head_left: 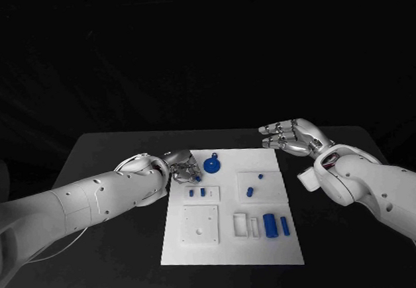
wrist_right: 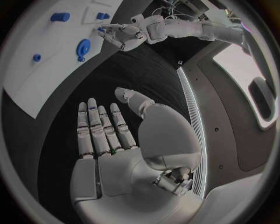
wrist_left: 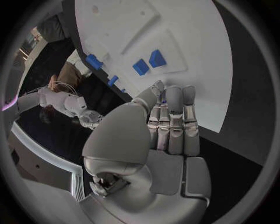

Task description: Assemble the parts on the task board

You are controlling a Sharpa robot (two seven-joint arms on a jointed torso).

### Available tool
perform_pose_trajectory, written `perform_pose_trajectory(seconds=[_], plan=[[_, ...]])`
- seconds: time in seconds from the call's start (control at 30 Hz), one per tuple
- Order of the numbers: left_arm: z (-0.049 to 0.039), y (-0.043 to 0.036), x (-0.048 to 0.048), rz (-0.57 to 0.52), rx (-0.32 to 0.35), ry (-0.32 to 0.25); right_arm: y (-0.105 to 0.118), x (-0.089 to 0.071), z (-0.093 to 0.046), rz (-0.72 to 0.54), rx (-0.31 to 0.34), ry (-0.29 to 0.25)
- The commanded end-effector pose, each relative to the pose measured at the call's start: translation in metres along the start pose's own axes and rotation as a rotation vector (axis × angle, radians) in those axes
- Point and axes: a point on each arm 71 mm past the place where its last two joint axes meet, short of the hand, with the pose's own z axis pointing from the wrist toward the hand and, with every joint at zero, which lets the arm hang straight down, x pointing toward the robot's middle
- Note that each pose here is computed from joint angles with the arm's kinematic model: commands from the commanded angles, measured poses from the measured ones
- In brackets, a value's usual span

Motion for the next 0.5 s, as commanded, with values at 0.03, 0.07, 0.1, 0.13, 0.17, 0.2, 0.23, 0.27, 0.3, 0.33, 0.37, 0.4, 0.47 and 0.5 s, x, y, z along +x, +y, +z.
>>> perform_pose_trajectory(seconds=[0.03, 0.07, 0.1, 0.13, 0.17, 0.2, 0.23, 0.27, 0.3, 0.33, 0.37, 0.4, 0.47, 0.5], plan=[[0.0013, -0.0027, 0.0032, 0.003, 0.005, 0.018, 0.0015, 0.0013, -0.0002, 0.000, -0.016, 0.014], [0.0015, -0.0029, 0.0035, 0.003, 0.004, 0.019, 0.0015, 0.0012, -0.0002, 0.000, -0.016, 0.014], [0.0018, -0.0030, 0.0038, 0.003, 0.004, 0.019, 0.0015, 0.0012, -0.0003, 0.000, -0.016, 0.014], [0.0019, -0.0031, 0.0041, 0.003, 0.004, 0.020, 0.0015, 0.0012, -0.0003, 0.000, -0.016, 0.014], [0.0022, -0.0033, 0.0045, 0.003, 0.003, 0.021, 0.0015, 0.0013, -0.0003, 0.000, -0.016, 0.014], [0.0025, -0.0034, 0.0048, 0.003, 0.002, 0.022, 0.0015, 0.0013, -0.0002, 0.000, -0.016, 0.014], [0.0027, -0.0034, 0.0052, 0.003, 0.001, 0.023, 0.0016, 0.0013, -0.0003, 0.000, -0.016, 0.015], [0.0030, -0.0035, 0.0057, 0.003, 0.000, 0.025, 0.0016, 0.0013, -0.0003, 0.000, -0.016, 0.015], [0.0033, -0.0036, 0.0061, 0.003, -0.001, 0.027, 0.0016, 0.0013, -0.0003, 0.000, -0.016, 0.015], [0.0034, -0.0037, 0.0063, 0.004, -0.001, 0.027, 0.0016, 0.0013, -0.0003, 0.000, -0.016, 0.015], [0.0037, -0.0040, 0.0068, 0.004, -0.001, 0.029, 0.0016, 0.0012, -0.0003, 0.000, -0.016, 0.015], [0.0039, -0.0042, 0.0072, 0.004, -0.001, 0.031, 0.0016, 0.0013, -0.0003, 0.000, -0.016, 0.015], [0.0042, -0.0050, 0.0082, 0.005, 0.001, 0.033, 0.0015, 0.0014, -0.0002, 0.000, -0.016, 0.016], [0.0043, -0.0055, 0.0087, 0.006, 0.002, 0.035, 0.0015, 0.0015, -0.0002, 0.000, -0.016, 0.016]])
